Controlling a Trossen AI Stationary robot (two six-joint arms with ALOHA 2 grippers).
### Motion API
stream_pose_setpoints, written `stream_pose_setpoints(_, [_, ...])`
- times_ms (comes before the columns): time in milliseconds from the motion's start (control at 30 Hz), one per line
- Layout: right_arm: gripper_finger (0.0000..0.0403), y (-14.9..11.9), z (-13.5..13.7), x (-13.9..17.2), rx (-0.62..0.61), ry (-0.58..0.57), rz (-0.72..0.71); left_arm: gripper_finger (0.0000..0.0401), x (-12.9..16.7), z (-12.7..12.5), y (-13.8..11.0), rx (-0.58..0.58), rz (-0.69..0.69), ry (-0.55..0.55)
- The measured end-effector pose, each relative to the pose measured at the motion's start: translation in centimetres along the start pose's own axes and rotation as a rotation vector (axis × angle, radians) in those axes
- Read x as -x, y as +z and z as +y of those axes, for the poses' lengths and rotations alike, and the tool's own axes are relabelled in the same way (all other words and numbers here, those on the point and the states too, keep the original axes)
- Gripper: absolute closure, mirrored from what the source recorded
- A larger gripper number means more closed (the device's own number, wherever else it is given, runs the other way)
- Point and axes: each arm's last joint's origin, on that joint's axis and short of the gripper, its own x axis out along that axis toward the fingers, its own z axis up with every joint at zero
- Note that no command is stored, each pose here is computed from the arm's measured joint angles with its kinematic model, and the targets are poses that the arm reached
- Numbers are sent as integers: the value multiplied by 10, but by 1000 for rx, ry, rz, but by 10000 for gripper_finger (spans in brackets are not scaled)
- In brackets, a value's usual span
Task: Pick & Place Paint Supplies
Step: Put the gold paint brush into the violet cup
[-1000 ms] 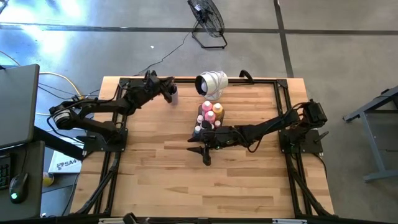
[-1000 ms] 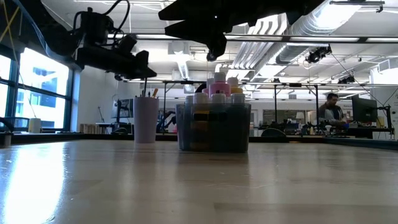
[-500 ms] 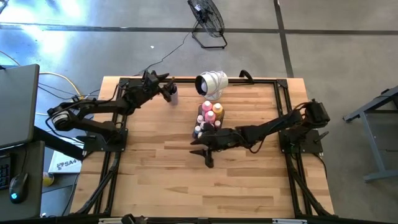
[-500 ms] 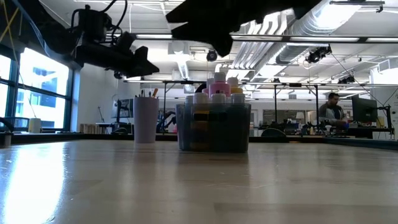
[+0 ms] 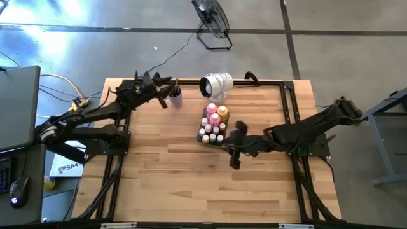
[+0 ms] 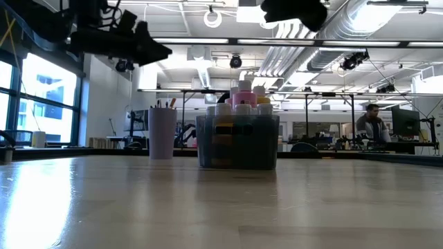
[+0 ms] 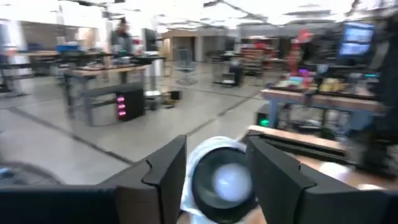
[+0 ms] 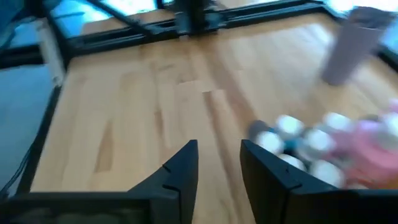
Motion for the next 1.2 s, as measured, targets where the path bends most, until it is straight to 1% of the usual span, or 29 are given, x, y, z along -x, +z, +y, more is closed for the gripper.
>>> stream_pose_setpoints(167, [319,-5,-11,26,-79,-165,33,260,16,-6,18,37,-49,-128])
stream_pose_setpoints(333, [343,-18,-20,33,-142,-278,132,289,32,-11,33,89,-81,-258])
stream_pose_setpoints(467, [362,-26,-30,35,-181,-390,182,322,41,-15,33,162,-18,-343])
stream_pose_setpoints(667, [392,-24,-53,33,-214,-536,197,382,47,-26,30,210,52,-465])
stream_pose_setpoints(733, [397,-23,-63,30,-233,-577,209,396,48,-33,31,214,49,-504])
stream_pose_setpoints(833, [399,-23,-81,26,-249,-665,252,394,49,-43,31,219,53,-563])
stream_pose_setpoints(933, [400,-24,-102,20,-285,-757,301,397,50,-52,32,226,51,-586])
stream_pose_setpoints(1033, [400,-24,-125,10,-339,-820,347,399,51,-60,32,236,52,-590])
stream_pose_setpoints(1133, [400,-24,-151,3,-358,-862,403,400,52,-66,31,242,60,-601])
stream_pose_setpoints(1200, [400,-24,-170,-3,-358,-851,453,400,53,-70,30,221,64,-610])
